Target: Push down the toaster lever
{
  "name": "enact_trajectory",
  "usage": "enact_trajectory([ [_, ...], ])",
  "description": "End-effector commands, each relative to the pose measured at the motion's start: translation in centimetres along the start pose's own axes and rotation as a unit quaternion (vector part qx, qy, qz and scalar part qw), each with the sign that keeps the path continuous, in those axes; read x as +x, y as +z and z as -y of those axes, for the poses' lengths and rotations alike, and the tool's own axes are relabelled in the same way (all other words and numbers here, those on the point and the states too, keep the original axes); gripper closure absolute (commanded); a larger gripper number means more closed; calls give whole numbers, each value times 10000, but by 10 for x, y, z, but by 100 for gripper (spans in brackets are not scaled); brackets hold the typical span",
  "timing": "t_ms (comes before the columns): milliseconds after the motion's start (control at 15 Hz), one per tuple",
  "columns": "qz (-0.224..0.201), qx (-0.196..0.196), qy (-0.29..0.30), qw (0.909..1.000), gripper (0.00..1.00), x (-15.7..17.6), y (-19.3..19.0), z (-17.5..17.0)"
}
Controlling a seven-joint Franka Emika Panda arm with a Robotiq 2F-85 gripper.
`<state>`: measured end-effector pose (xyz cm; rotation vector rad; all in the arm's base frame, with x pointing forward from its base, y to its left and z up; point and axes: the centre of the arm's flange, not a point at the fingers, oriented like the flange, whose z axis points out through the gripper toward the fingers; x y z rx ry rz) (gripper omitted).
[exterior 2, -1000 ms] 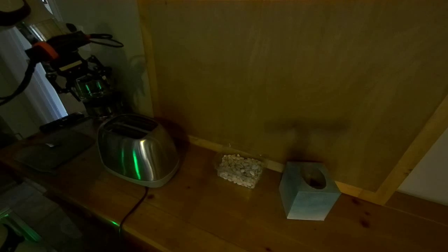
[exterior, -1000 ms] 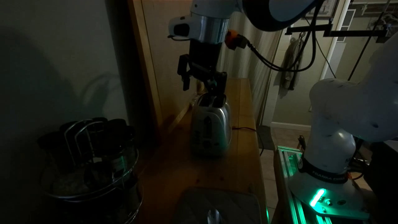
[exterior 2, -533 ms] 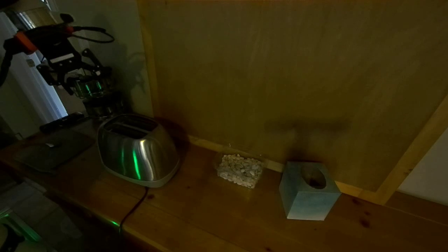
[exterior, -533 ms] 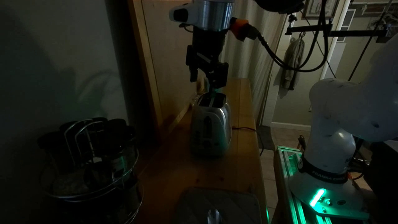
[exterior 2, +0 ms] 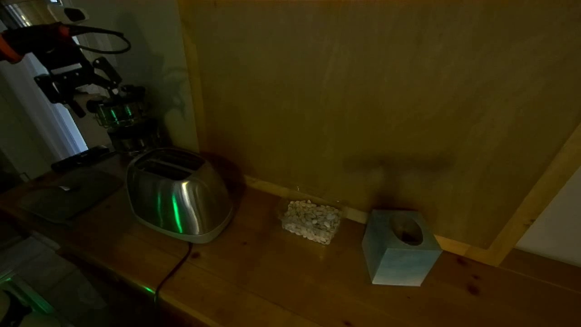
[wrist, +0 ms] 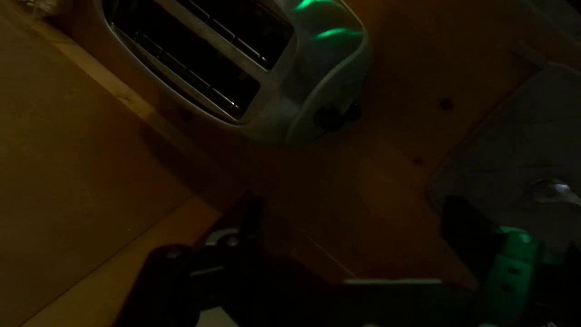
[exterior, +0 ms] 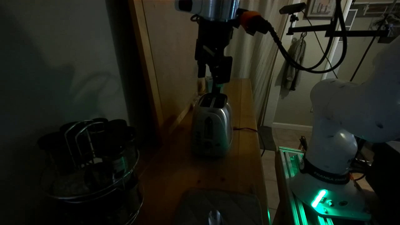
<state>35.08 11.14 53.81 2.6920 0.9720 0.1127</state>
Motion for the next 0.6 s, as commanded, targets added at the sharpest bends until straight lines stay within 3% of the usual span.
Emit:
enact_trajectory([
  [0, -117, 60, 397, 9991, 0, -12, -13, 9],
  [67, -44, -12, 184, 9998, 0, -3, -5, 1],
  [533, -101, -28, 313, 9995, 0, -7, -9, 3],
])
